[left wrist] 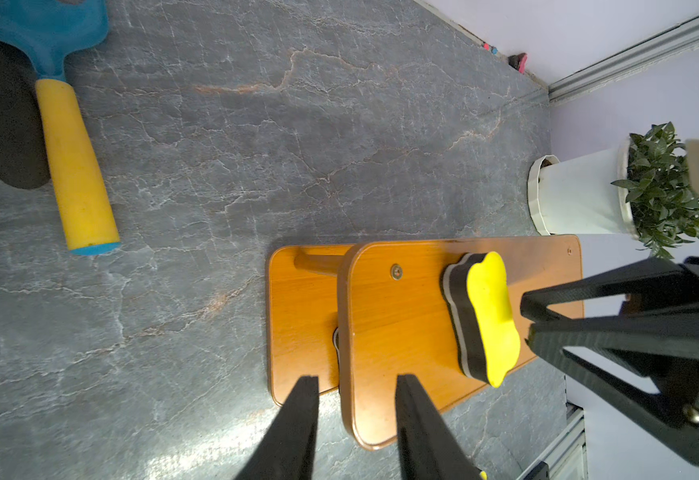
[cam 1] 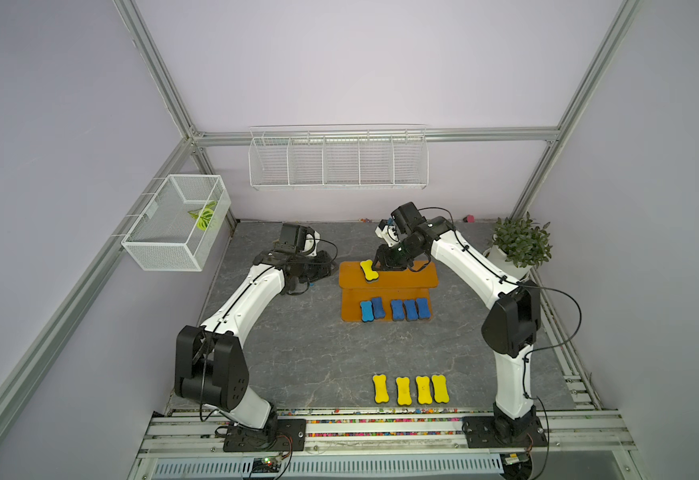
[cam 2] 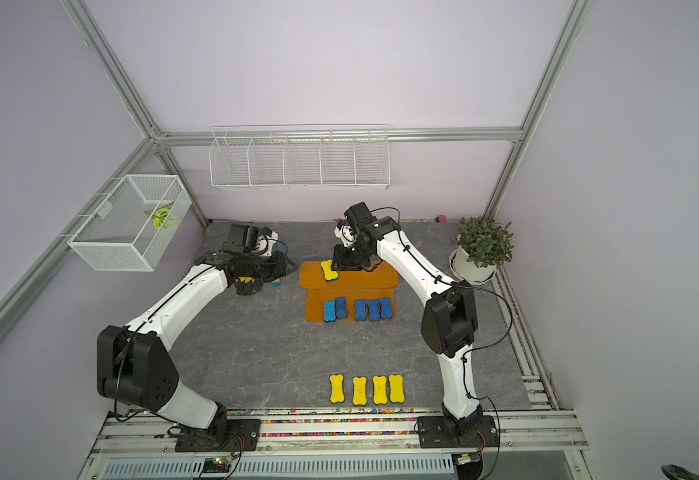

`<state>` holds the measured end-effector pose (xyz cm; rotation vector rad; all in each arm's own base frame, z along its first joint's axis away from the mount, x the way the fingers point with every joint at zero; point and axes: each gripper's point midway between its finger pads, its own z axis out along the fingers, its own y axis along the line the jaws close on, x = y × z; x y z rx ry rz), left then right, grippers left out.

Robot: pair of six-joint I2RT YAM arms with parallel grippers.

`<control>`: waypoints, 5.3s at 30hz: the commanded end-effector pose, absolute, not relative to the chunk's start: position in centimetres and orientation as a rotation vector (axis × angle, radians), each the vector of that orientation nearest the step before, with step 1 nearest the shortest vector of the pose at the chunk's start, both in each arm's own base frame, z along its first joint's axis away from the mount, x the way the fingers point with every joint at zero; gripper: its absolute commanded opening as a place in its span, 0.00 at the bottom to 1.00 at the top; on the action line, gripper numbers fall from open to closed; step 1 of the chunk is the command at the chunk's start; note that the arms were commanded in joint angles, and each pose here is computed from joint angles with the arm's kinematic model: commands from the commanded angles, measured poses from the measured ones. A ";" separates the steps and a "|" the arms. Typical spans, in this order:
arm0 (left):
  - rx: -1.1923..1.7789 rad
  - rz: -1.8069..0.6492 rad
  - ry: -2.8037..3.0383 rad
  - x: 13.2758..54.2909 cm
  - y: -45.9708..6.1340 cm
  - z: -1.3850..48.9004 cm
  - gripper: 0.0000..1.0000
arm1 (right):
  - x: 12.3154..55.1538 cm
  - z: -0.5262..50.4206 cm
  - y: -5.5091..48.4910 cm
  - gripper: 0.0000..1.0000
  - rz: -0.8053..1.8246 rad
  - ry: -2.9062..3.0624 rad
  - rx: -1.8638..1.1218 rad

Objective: Remove the whiteboard erasers from the shelf
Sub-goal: Pick up the whiteboard eraser from the shelf, then place the whiteboard eraser at the center of the board, then adjust the whiteboard eraser at the center of the board.

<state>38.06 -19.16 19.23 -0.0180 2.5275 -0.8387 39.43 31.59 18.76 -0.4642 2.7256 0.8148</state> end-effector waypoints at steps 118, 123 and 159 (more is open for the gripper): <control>-0.029 -0.783 2.484 36.6 -17.0 20.3 0.36 | 11.4 5.2 36.4 0.30 0.740 3.050 -0.762; -0.040 -0.766 2.478 36.5 -16.6 20.4 0.36 | 12.0 6.0 36.1 0.31 0.590 2.979 -0.862; -0.264 -0.677 2.457 36.7 -11.4 20.2 0.37 | 15.9 3.1 38.0 0.73 -0.017 2.711 -1.114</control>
